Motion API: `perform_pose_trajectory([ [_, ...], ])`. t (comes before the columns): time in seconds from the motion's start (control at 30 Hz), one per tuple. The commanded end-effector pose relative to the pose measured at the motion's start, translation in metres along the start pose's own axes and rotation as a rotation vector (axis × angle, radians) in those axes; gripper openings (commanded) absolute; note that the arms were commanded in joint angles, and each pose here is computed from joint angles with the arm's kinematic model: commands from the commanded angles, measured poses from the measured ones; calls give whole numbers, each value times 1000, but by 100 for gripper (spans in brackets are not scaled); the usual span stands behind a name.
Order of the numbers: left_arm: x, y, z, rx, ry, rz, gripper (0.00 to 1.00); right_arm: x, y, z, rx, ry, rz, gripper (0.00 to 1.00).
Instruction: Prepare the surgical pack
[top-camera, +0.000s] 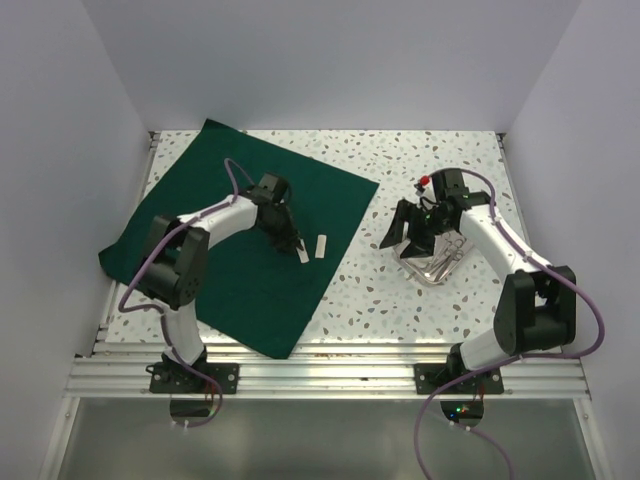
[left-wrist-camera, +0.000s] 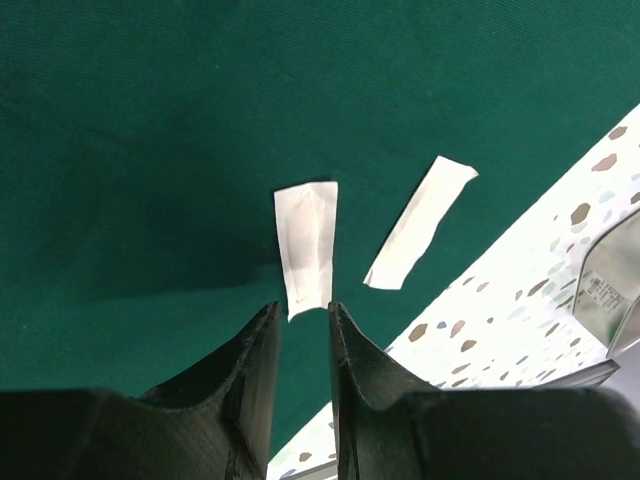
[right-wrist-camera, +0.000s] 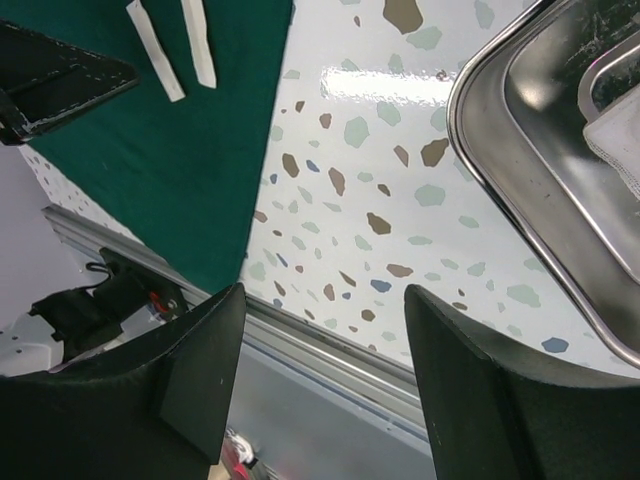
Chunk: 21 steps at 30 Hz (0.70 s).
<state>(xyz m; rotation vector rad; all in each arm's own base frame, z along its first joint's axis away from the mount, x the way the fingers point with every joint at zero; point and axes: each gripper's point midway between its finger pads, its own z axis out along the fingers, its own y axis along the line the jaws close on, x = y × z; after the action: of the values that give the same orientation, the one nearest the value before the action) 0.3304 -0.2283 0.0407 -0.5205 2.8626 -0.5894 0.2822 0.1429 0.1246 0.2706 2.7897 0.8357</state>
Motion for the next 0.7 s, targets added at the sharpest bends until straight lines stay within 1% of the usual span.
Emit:
perform_pose_trajectory([
  [0.0,-6,-8,8,28,-14,-5,29,0,5,3,-36,-8,-40,68],
  [0.3,-8,-5,23,18,0,5,28,6,1,4,-35,-1,-36,68],
  [0.67,-14,-8,27,30,-22,6,19,7,-1,6,-30,2,-33,68],
])
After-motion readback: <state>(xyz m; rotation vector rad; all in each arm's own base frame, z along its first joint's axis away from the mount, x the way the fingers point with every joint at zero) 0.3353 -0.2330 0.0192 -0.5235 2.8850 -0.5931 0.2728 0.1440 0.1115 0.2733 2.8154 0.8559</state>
